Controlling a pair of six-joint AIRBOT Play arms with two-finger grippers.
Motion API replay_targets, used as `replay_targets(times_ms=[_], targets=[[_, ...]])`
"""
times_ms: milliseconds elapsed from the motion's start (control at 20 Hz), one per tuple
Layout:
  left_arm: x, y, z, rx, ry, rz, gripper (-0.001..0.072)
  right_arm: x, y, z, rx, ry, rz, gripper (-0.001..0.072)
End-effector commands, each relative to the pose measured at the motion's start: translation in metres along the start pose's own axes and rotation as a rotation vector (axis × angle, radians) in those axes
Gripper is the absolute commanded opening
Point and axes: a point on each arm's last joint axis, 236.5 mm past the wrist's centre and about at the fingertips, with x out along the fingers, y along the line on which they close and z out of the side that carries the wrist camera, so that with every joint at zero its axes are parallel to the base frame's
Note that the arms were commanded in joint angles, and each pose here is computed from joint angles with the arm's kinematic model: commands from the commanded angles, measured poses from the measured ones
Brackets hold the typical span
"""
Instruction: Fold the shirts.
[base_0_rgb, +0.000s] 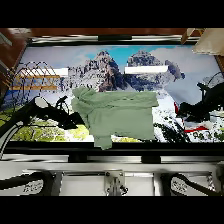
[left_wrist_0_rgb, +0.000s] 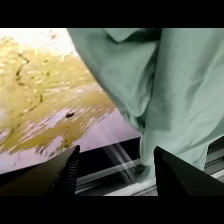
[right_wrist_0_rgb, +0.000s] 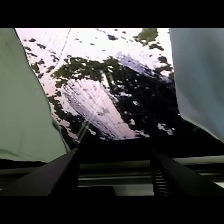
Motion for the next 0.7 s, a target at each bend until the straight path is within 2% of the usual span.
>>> replay_targets(times_ms=[0, 100, 200, 350, 450, 650], targets=[[0.018, -0.01, 0.015, -0.031, -0.089, -0.035, 0.0528, 0.003, 0.006, 0.004, 0.009, -0.026, 0.038, 0.0545], [0.024, -0.01, 0.02, -0.038, -0.103, -0.036, 0.0524, 0.003, 0.006, 0.004, 0.009, -0.026, 0.037, 0.0545], [0.027, -0.006, 0.022, -0.049, -0.101, -0.032, 0.0453, 0.003, 0.006, 0.003, 0.008, -0.024, 0.037, 0.0545], [0.028, -0.003, 0.023, -0.077, -0.102, -0.03, 0.0452, 0.003, 0.005, 0.005, 0.009, -0.033, 0.036, 0.0545], [0.031, -0.003, 0.021, -0.078, -0.087, -0.028, 0.033, 0.003, 0.005, 0.006, 0.009, -0.037, 0.036, 0.0545], [0.03, -0.002, 0.013, -0.066, -0.055, -0.028, 0.0212, 0.003, 0.005, 0.007, 0.009, -0.038, 0.035, 0.0545]])
